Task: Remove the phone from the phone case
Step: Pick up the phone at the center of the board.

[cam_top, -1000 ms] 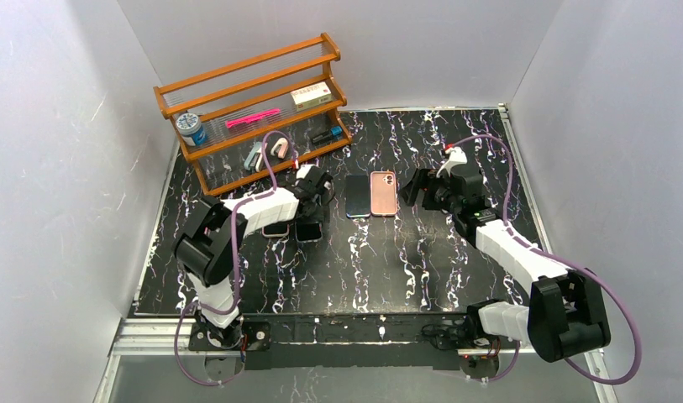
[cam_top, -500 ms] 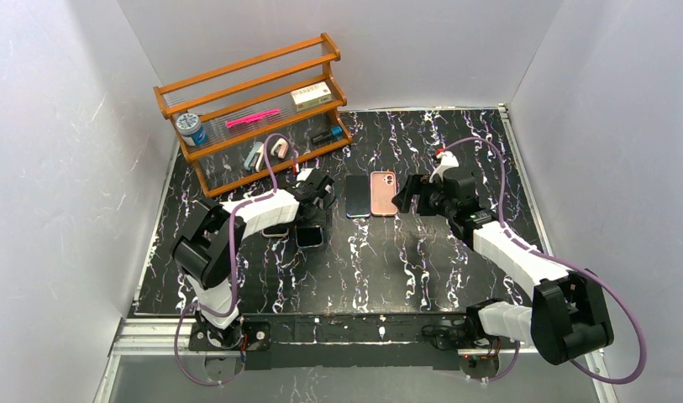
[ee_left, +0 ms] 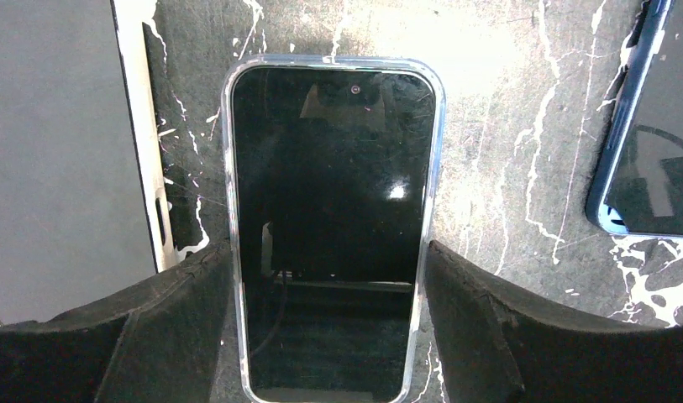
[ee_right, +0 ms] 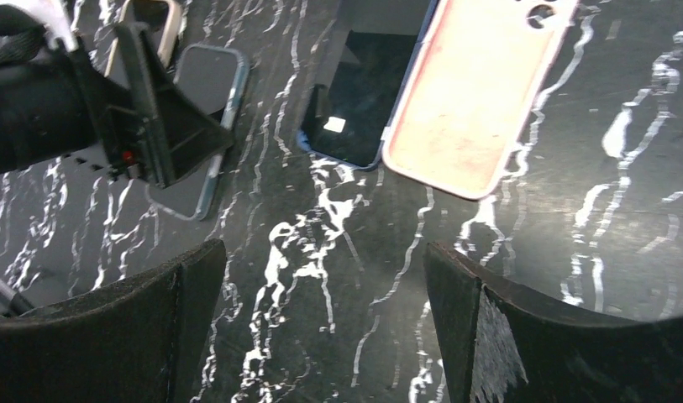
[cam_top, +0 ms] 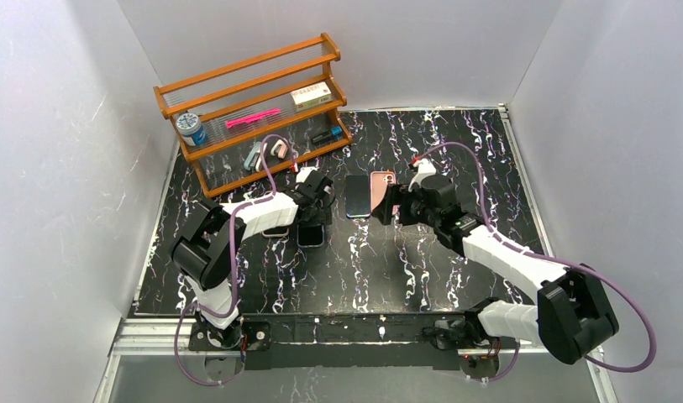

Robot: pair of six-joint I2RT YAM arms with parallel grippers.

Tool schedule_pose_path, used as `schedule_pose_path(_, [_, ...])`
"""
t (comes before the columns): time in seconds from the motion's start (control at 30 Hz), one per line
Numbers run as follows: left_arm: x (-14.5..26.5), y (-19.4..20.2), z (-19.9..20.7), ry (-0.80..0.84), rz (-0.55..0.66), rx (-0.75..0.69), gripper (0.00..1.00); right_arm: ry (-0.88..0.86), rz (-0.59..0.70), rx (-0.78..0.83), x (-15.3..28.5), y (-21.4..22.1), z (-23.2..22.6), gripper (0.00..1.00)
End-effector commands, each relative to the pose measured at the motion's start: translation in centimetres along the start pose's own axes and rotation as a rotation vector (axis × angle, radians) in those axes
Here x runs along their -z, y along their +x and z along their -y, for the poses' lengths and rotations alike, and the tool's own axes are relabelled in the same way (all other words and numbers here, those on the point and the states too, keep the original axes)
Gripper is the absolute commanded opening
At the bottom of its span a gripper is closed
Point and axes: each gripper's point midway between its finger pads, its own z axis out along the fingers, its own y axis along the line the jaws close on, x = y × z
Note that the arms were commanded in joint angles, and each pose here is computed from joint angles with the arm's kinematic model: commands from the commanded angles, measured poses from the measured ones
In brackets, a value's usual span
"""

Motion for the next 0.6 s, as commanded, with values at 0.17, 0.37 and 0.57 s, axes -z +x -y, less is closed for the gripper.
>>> schedule_pose_path(0.17, [1.2, 4.4, 0.0, 0.098, -0.14, 0.025, 0.2, -0.13, -0.002, -0.127, -2.1, 1.8, -6.2, 0.94])
schedule_pose_path(0.37, [3.6, 2.3, 2.2, 0.232, -0.073, 0.111, 0.05, -0.23, -0.016, -0.191, -3.2, 3.8, -10.0, 0.93])
schedule_pose_path(0.57, [4.8, 1.6, 3.2, 0.311, -0.033, 0.183, 0.0, -0.237, -0.045, -0.244, -4.4, 6.1, -10.4, 0.88])
